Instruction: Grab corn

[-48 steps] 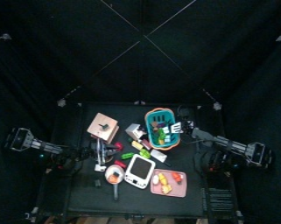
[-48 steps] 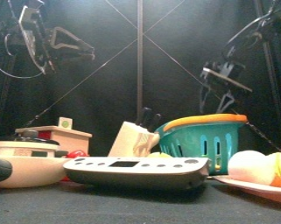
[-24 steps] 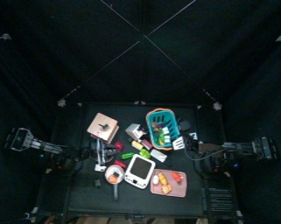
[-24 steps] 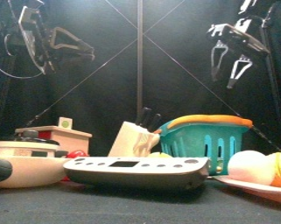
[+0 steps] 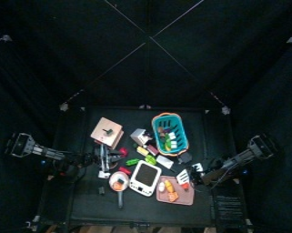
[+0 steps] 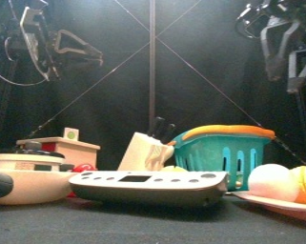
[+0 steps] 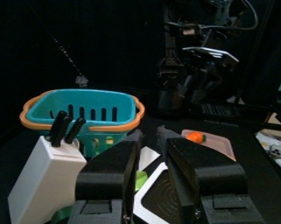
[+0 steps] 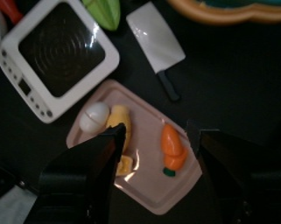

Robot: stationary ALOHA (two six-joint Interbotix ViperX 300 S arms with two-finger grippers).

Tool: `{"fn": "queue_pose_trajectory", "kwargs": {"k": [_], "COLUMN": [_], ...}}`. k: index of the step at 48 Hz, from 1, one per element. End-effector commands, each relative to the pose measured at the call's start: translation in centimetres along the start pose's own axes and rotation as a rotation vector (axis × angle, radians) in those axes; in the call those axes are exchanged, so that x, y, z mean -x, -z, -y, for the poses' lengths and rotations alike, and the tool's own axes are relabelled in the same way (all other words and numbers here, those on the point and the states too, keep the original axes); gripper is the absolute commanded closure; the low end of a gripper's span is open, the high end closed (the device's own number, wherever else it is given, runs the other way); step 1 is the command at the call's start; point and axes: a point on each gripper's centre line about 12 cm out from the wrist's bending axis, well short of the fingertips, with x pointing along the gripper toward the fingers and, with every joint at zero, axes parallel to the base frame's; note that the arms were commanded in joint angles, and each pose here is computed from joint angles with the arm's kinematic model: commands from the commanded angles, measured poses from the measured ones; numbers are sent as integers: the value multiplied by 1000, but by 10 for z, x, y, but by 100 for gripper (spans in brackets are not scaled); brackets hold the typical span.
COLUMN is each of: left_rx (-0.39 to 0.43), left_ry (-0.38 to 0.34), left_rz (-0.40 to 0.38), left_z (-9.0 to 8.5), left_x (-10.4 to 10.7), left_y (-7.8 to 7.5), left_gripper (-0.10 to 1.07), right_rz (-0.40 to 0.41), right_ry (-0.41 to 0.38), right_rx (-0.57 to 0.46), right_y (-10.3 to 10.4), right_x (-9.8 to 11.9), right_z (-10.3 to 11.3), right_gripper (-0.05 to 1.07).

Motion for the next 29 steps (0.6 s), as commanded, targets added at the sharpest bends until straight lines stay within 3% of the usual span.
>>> {"fn": "queue_pose_trajectory", "kwargs": {"k": [1, 9, 29], "left_rx": [5, 4, 4], "left_ry": [0, 1, 2], "left_rz": [16, 10, 0], "left_z": [1, 1, 1], "left_x": [-2, -2, -2], "left_y": [-5, -3, -2], "left_gripper": [31, 31, 31], "right_rz": [-23, -59, -78], "right_ry": [-73, -101, 16], "right_rx": [19, 42, 74], "right_y": [8, 20, 34], "right_x": [-7, -28, -70], "right_z": [-23, -43, -44], "right_gripper": [12, 12, 12]}}
